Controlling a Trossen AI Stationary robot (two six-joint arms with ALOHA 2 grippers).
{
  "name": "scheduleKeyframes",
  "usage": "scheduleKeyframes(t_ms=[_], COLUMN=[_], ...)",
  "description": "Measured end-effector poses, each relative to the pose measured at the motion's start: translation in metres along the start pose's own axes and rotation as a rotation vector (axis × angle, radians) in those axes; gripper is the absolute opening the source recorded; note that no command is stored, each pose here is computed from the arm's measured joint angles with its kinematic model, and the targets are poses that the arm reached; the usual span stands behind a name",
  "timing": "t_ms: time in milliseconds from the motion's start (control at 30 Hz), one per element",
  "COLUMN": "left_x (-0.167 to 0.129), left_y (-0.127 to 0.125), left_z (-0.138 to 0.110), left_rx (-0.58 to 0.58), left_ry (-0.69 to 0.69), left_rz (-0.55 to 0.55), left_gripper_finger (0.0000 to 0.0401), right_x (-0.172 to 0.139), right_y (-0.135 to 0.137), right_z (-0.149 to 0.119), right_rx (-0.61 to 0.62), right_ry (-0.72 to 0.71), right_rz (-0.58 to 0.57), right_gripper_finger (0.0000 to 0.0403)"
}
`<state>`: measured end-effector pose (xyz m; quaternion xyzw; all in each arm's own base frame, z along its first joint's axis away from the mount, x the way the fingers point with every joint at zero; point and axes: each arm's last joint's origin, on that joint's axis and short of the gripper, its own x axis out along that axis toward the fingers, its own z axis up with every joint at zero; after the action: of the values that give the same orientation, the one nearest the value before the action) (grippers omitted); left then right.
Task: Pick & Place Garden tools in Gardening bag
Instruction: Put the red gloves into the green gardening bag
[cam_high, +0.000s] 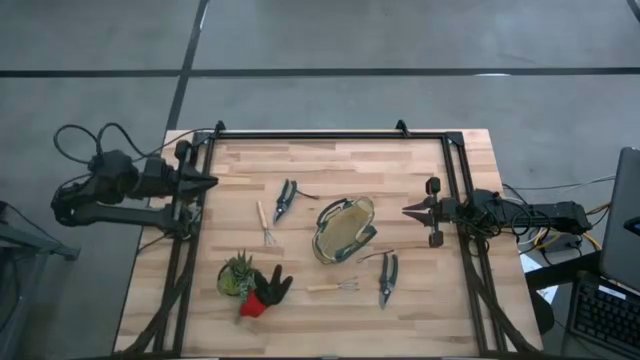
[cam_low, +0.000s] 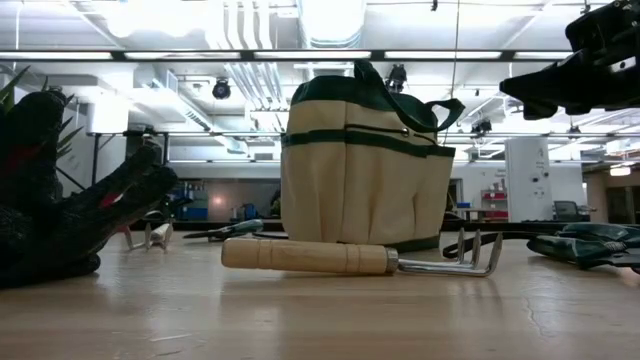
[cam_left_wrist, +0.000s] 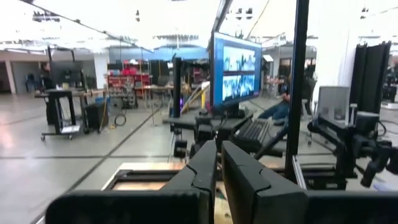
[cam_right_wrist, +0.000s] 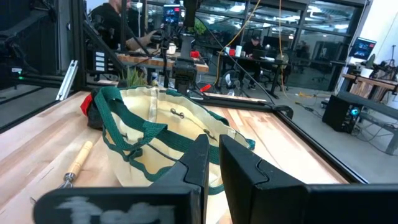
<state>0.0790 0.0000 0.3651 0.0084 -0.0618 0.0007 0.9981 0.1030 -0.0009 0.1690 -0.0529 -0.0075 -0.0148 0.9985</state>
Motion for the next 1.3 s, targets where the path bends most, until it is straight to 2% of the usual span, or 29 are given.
scheduleKeyframes(t_ms=[100, 233, 333, 433, 600, 733, 833, 933, 1067, 1100, 1200, 1300], left_x=[0.000, 0.001, 0.006, 0.023, 0.064, 0.090, 0.103, 0.110, 0.114, 0.113, 0.113, 0.115], left_y=[0.000, 0.001, 0.001, -0.002, -0.007, -0.012, -0.015, -0.018, -0.023, -0.023, -0.027, -0.031], left_z=[0.004, 0.007, 0.009, 0.007, -0.016, -0.032, -0.050, -0.052, -0.073, -0.078, -0.082, -0.096], left_rx=[-0.020, -0.149, -0.143, -0.228, -0.342, -0.372, -0.375, -0.381, -0.400, -0.400, -0.395, -0.347], left_ry=[-0.040, -0.076, -0.102, -0.102, 0.043, 0.153, 0.271, 0.325, 0.514, 0.564, 0.602, 0.675], left_rz=[0.000, 0.011, 0.014, -0.065, -0.231, -0.271, -0.239, -0.191, -0.113, -0.103, -0.104, -0.116], left_gripper_finger=[0.0030, 0.0030, 0.0030, 0.0030, 0.0030, 0.0030, 0.0030, 0.0030, 0.0033, 0.0037, 0.0059, 0.0090], right_x=[0.000, 0.000, 0.000, 0.000, 0.000, 0.000, 0.000, 0.000, 0.000, 0.000, 0.000, 0.000], right_y=[0.000, 0.000, 0.000, 0.000, 0.000, 0.000, 0.000, 0.000, 0.000, 0.000, 0.000, 0.000], right_z=[0.000, 0.000, 0.000, 0.000, 0.000, 0.000, 0.000, 0.000, 0.000, 0.000, 0.000, 0.000], right_rx=[0.000, 0.000, -0.001, -0.001, -0.001, -0.001, 0.000, 0.001, 0.001, 0.000, 0.000, -0.001], right_ry=[0.000, 0.000, 0.000, 0.000, 0.000, 0.000, 0.000, 0.000, 0.000, 0.000, 0.000, 0.000], right_rz=[0.000, 0.000, 0.000, 0.000, 0.000, 0.000, 0.000, 0.001, 0.001, 0.001, 0.001, 0.001], right_gripper_finger=[0.0034, 0.0034, 0.0034, 0.0034, 0.0034, 0.0034, 0.0034, 0.0034, 0.0034, 0.0034, 0.0034, 0.0034])
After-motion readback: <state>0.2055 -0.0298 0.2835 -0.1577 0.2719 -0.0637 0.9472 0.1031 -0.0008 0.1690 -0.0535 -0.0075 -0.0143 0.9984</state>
